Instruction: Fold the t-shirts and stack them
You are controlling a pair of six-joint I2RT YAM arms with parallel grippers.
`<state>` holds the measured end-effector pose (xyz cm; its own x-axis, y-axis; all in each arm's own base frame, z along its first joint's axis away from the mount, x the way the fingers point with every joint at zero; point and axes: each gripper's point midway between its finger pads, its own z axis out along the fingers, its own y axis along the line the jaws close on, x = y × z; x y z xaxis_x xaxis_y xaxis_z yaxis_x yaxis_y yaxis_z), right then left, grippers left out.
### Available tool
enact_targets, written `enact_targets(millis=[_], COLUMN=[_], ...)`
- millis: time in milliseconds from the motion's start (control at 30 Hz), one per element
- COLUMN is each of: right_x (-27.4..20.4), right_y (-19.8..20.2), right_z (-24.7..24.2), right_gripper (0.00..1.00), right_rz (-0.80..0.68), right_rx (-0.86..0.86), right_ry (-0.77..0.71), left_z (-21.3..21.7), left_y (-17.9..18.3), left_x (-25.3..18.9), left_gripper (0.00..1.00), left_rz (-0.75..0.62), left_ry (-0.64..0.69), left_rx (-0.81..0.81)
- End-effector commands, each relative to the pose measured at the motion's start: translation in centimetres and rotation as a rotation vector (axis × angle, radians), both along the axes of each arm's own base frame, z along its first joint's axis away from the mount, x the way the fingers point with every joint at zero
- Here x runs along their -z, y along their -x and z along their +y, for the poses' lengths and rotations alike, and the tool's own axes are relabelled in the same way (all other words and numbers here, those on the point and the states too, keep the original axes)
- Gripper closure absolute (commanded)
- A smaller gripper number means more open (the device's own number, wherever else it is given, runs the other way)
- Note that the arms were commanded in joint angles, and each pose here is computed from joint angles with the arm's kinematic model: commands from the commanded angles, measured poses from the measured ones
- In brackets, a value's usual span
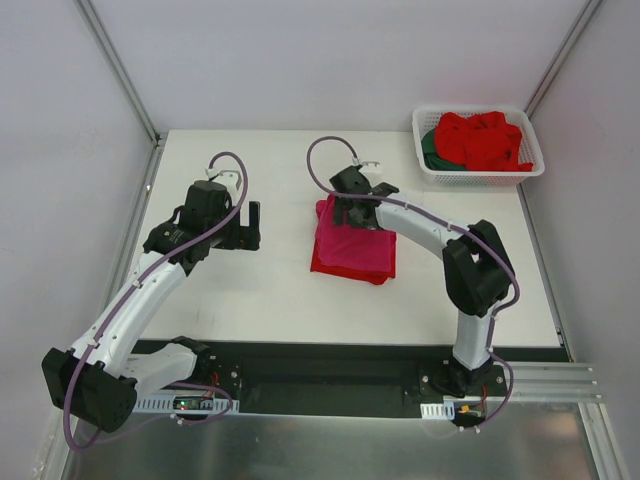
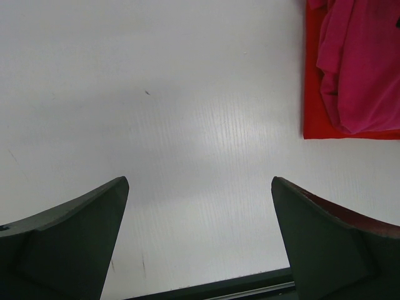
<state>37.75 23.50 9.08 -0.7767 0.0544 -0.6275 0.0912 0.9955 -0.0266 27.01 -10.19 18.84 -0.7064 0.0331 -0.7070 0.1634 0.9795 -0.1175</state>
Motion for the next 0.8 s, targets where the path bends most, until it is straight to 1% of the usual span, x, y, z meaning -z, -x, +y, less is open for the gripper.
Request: enact_targets(millis=[0,67,133,267,433,633,767], right_x=[-0.1,0.5,1.2,2.3,4.4,6.8,7.2], right_y=[-0.3,-0.1,0.1,-0.2,-0.4,0.4,1.4], right_z=[1.1,2.0,2.1,2.3,2.4,1.8,0.4], right_gripper=[0.04,0.04,0.04,0.04,0.04,0.04,0.04], right_rz=[-0.018,-0.004,0.006,0.007,0.047,0.145,0.2], right_rx=[0.069,0.052,0.055,0.032,-0.001,-0.012,-0.029], right_ry=[-0.055,-0.089,-0.093,-0.077,-0.056,-0.064,-0.03], left_z=[-0.3,-0.2,-0.2,-0.2,-0.2,-0.1,-0.1], left_y=[0.1,0.2,0.2,0.3,0.3,0.2,0.2], left_x=[0.0,0.1,0.1,0.2,0.1,0.0,0.0], left_gripper=[0.01,0.01,0.01,0.01,0.01,0.01,0.01], left_rz=[-0.007,-0.005,-0.009,-0.006,-0.008,-0.014,-0.012], left_ry=[0.007,0.003,0.001,0.0,-0.001,-0.004,-0.004], left_rx=[0.023,0.022,0.02,0.02,0.024,0.02,0.021])
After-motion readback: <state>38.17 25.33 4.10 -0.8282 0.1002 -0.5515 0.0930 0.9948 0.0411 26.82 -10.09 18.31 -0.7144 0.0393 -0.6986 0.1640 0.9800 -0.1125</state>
